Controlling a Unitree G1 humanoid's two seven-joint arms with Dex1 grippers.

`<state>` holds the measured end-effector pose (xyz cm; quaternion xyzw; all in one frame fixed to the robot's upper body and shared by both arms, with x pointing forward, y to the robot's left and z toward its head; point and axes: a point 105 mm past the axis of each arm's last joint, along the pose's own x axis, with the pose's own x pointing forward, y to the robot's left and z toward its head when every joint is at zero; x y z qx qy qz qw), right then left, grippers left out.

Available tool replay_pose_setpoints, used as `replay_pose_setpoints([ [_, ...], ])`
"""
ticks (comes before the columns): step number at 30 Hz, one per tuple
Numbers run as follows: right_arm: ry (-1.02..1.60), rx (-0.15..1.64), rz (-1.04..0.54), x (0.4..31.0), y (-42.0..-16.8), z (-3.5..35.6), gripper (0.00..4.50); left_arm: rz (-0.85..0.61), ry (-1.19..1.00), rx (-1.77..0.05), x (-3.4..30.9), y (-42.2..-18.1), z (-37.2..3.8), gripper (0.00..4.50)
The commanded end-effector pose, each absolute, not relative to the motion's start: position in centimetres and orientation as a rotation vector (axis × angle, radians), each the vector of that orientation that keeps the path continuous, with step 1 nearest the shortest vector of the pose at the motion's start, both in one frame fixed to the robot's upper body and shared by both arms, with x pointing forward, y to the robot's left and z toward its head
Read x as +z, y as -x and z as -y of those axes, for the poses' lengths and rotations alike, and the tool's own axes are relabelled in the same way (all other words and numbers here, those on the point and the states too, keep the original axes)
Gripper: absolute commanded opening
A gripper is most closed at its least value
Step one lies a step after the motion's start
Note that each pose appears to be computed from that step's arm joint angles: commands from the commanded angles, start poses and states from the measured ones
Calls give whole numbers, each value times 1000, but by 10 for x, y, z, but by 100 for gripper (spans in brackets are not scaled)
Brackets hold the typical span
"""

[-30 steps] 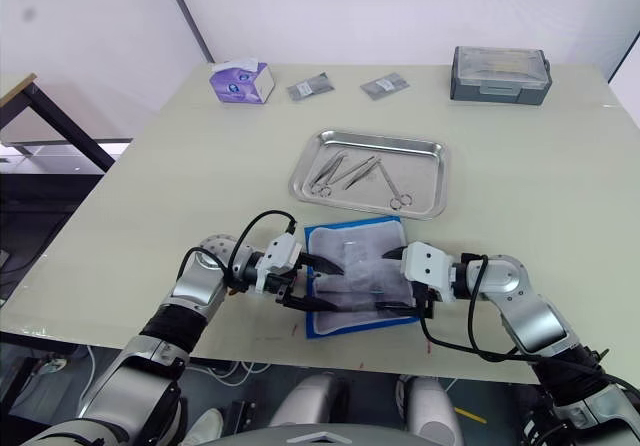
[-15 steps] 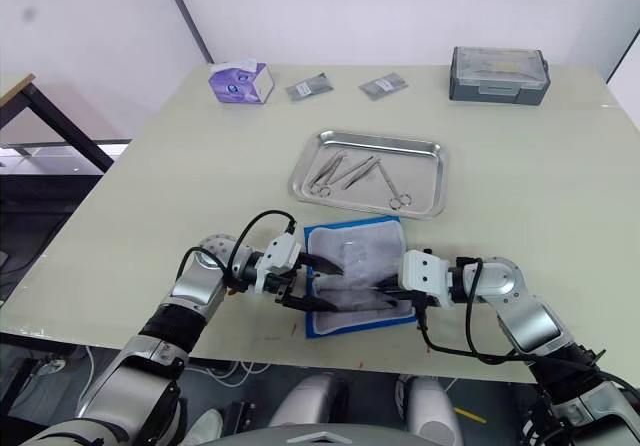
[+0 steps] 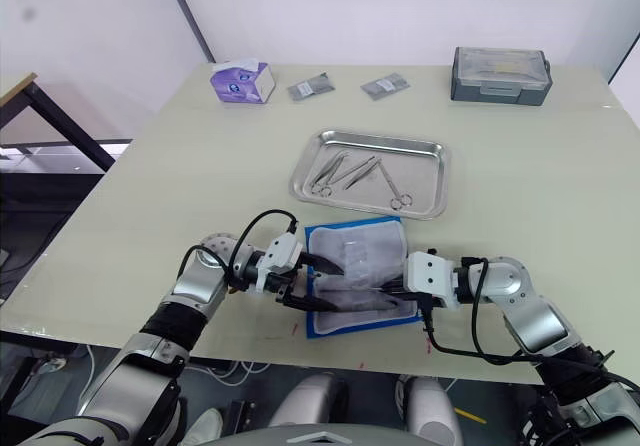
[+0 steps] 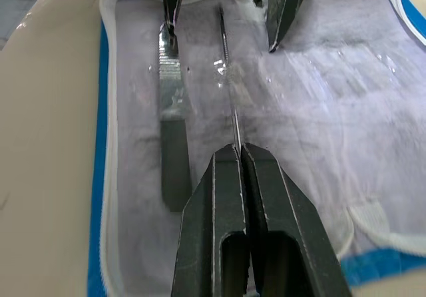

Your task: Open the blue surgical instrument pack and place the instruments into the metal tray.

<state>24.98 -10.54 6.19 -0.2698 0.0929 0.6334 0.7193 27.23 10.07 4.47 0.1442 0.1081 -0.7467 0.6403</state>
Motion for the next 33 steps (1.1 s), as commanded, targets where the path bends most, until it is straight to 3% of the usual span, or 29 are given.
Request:
replay_pose_setpoints([
  [1,628,1380,-212,69,-250,117,8,-557,-263,-1760,-11,-238,-113,326],
  [24,737,1356,-192,95,-251,146,8,-558,-255,-1771,-13,-234,-111,326],
  [33,768,1320,-240,101,-247,176,8,-556,-253,-1776,-14,-233,-109,326],
])
